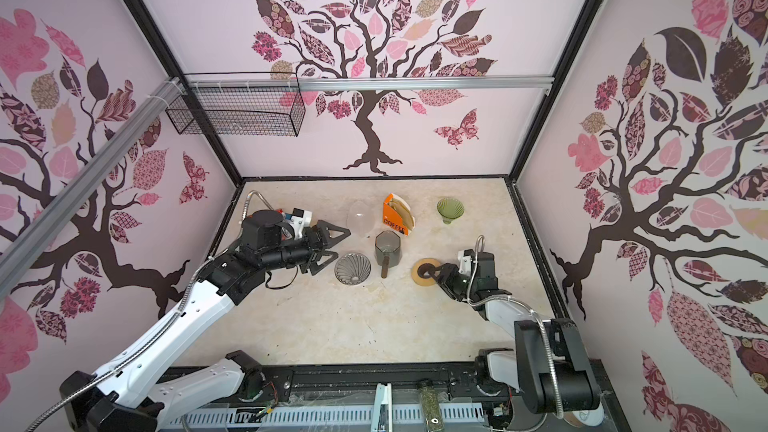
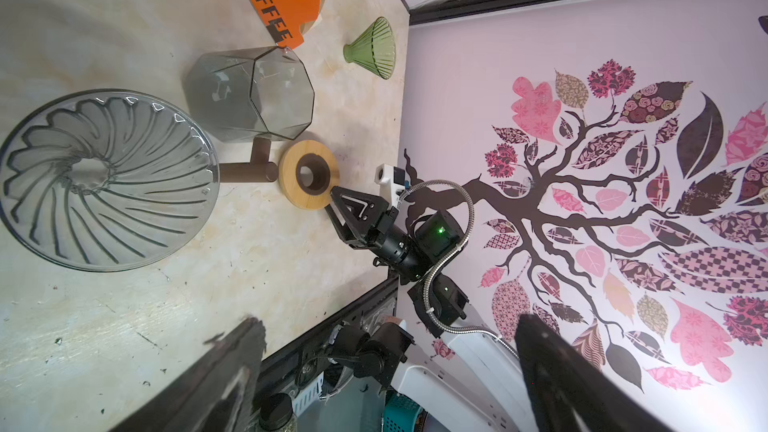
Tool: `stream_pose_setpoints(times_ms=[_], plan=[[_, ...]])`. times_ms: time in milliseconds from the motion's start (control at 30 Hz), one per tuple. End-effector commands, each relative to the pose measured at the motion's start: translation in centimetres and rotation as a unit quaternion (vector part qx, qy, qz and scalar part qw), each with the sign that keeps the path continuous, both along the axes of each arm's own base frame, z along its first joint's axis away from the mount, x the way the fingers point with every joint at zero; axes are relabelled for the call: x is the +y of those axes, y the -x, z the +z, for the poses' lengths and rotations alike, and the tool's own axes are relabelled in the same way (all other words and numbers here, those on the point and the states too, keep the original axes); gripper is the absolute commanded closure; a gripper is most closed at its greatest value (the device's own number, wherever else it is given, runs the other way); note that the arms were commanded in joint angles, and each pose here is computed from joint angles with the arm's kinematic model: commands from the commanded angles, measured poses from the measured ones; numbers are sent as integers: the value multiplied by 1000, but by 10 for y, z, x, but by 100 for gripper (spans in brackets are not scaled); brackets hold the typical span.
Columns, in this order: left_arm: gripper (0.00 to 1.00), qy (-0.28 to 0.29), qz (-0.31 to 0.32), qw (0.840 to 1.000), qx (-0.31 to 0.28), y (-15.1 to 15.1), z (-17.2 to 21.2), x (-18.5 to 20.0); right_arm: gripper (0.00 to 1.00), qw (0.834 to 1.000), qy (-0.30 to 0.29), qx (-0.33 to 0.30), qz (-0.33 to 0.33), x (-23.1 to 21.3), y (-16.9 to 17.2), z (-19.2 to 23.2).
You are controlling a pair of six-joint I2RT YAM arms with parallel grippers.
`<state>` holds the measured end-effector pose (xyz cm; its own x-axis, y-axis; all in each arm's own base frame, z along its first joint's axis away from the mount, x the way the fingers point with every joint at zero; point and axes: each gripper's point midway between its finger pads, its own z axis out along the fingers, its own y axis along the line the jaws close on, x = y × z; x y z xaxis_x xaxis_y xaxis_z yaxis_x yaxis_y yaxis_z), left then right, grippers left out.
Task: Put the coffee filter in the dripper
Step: 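Lower the right gripper onto the wooden ring nearest the robot and grasp it, then lift the wooden ring with the right gripper toward the gray octagonal cup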
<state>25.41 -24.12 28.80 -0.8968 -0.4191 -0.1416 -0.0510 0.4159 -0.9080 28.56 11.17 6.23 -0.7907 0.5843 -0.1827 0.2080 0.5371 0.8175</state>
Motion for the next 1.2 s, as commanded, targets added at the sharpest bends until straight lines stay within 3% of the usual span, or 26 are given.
stream_pose_setpoints(times_ms=[0,700,1167], plan=[[3,-4,-3,1000,6,1,-8,0,54,1000,-1,-18,10,3,-11,11],[3,-16,5,1000,12,-1,-12,3,85,1000,-6,8,5,4,-22,-4],[3,-16,11,1000,20,-4,-20,6,100,1000,-20,-3,8,1,-20,25]])
